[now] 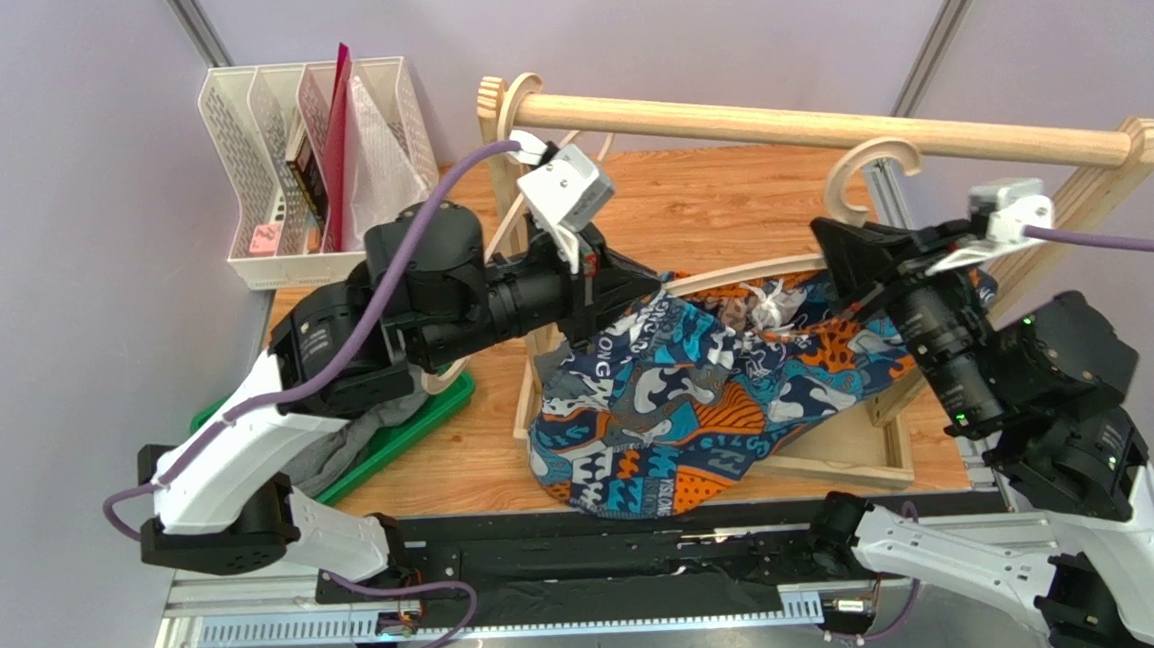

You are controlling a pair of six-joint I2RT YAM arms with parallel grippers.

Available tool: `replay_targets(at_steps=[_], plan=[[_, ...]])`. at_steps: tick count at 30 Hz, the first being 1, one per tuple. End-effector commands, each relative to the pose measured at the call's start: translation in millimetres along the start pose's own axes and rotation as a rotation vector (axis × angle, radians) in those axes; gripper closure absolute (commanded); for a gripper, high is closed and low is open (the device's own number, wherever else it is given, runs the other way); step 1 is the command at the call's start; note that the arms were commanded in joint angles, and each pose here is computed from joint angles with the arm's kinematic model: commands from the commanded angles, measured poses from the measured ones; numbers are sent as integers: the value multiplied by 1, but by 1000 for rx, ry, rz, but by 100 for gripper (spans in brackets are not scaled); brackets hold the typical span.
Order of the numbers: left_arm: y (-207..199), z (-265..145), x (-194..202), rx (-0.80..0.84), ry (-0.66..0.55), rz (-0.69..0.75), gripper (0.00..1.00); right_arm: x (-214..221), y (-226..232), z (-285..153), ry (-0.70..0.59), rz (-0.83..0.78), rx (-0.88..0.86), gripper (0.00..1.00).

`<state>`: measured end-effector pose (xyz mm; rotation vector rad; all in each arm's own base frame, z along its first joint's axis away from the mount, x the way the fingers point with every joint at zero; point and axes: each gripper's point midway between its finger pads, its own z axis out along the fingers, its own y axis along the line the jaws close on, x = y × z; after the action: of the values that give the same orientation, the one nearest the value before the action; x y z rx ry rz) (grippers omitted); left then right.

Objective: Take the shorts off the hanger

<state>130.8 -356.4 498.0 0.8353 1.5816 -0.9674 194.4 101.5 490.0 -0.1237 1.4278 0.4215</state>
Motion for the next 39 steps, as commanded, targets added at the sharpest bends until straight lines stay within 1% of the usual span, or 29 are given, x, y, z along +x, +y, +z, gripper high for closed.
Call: replay_targets(at_steps=[1,6,13,18,21,24,25,27,30,32,34,35,39], plan=[[3,-29,-35,-13,-139,-30,100,-39,-38,-18,-166,151,171,100],[5,-31,-29,-18,-137,-39,100,-43,-54,-28,-197,235,247,100],[4,-36,-25,-10,-141,-56,100,-43,-52,-34,-204,387,229,100],[4,-42,-26,-2,-156,-68,100,-46,-52,-40,-220,460,215,100],[3,-40,-23,2,-153,-74,100,-47,-39,-36,-212,524,156,100],[2,-36,-18,8,-141,-79,100,-46,-12,-30,-175,610,35,100],[2,-34,-15,8,-133,-85,100,-47,3,-29,-155,656,-34,100],[1,-33,-14,15,-134,-89,100,-49,15,-27,-143,696,-84,100],[-1,-33,-11,23,-131,-101,100,-54,28,-24,-136,695,-143,100],[-1,-37,-12,27,-130,-97,100,-58,36,-25,-143,658,-193,100],[0,-47,-22,21,-147,-87,100,-65,46,-28,-147,632,-256,100],[1,-51,-20,18,-131,-81,100,-71,49,-30,-160,633,-280,100],[-8,-67,-24,78,-137,-62,100,-89,56,-38,-200,664,-352,100]])
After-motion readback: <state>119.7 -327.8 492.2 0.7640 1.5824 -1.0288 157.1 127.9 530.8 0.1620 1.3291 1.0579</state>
